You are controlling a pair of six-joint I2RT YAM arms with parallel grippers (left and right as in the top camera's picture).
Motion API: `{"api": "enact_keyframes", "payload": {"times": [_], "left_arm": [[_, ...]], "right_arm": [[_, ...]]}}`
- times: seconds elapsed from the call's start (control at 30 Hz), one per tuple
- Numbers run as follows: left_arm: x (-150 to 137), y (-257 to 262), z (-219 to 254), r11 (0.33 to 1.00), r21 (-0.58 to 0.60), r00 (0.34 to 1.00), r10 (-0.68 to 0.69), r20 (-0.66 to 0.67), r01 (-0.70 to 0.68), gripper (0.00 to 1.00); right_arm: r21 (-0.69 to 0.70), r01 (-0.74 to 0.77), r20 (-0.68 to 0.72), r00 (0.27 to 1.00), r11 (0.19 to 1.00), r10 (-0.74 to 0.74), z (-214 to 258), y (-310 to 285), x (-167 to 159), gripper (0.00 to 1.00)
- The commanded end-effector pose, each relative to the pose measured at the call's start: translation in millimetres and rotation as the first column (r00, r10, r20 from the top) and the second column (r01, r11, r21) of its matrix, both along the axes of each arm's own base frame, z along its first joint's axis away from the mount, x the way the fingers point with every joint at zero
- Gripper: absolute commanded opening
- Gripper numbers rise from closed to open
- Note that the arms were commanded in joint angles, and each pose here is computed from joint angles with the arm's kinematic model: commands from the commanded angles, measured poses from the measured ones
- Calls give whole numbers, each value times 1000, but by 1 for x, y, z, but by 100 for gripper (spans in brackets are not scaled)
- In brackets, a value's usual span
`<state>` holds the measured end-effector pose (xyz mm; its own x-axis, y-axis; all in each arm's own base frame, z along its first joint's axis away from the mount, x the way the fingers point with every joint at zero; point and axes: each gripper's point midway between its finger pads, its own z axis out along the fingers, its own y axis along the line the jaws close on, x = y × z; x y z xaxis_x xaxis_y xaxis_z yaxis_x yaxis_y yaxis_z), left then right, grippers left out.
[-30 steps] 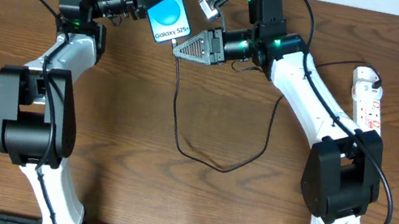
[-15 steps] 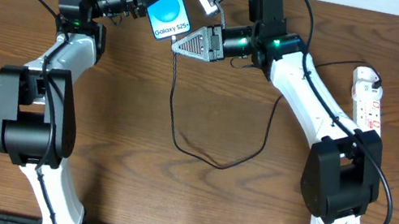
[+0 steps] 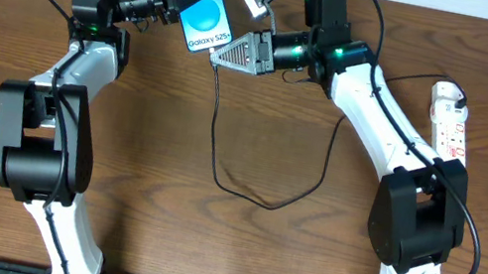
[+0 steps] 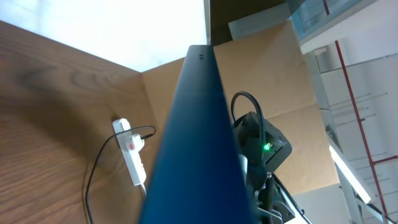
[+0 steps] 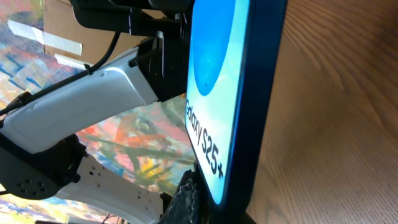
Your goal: Plug charger to phone and switch on socket
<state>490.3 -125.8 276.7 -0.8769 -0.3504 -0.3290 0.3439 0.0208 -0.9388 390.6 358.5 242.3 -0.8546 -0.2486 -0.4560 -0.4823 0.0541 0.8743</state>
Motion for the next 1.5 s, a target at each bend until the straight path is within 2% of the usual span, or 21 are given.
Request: {"api": "enact_keyframes", "payload": {"times": [0.0,0.57,0.63,0.7,0.83,0.9,1.0,1.1,1.3,1.37,1.47], "left_arm": [[-18,-12,5,995,51,993,-94,69,91,7],[-14,-9,6,997,43,995,-71,69,68,7],[-9,-2,7,999,34,997,-39,70,37,7],[-4,11,8,1000,30,997,-2,72,0,7],[0,34,8,998,32,996,44,75,-47,7],[2,43,8,997,32,995,62,74,-64,7],[3,52,8,996,32,994,80,74,-82,7],[2,54,7,996,37,995,72,74,-75,7],[0,53,6,997,41,995,64,73,-67,7],[0,53,6,997,41,995,63,73,-67,7],[1,53,6,997,41,995,64,74,-67,7]], "right_arm": [[20,17,39,999,1000,-18,18,-7,5,1],[5,23,32,999,1000,-23,14,-6,4,1],[-19,12,23,1000,1000,-12,6,-7,-2,1],[-118,48,-3,999,992,-49,-17,-12,-4,1],[-370,165,27,986,914,-167,-66,-26,2,1],[-516,246,96,968,820,-230,-92,-34,9,1],[-632,310,179,950,710,-255,-118,-36,10,1],[-697,310,204,950,647,-236,-145,-27,4,1],[-736,255,138,963,627,-230,-184,-13,-7,1],[-742,244,121,965,625,-233,-191,-12,-8,5],[-749,236,110,966,619,-235,-195,-13,-9,18]]}}
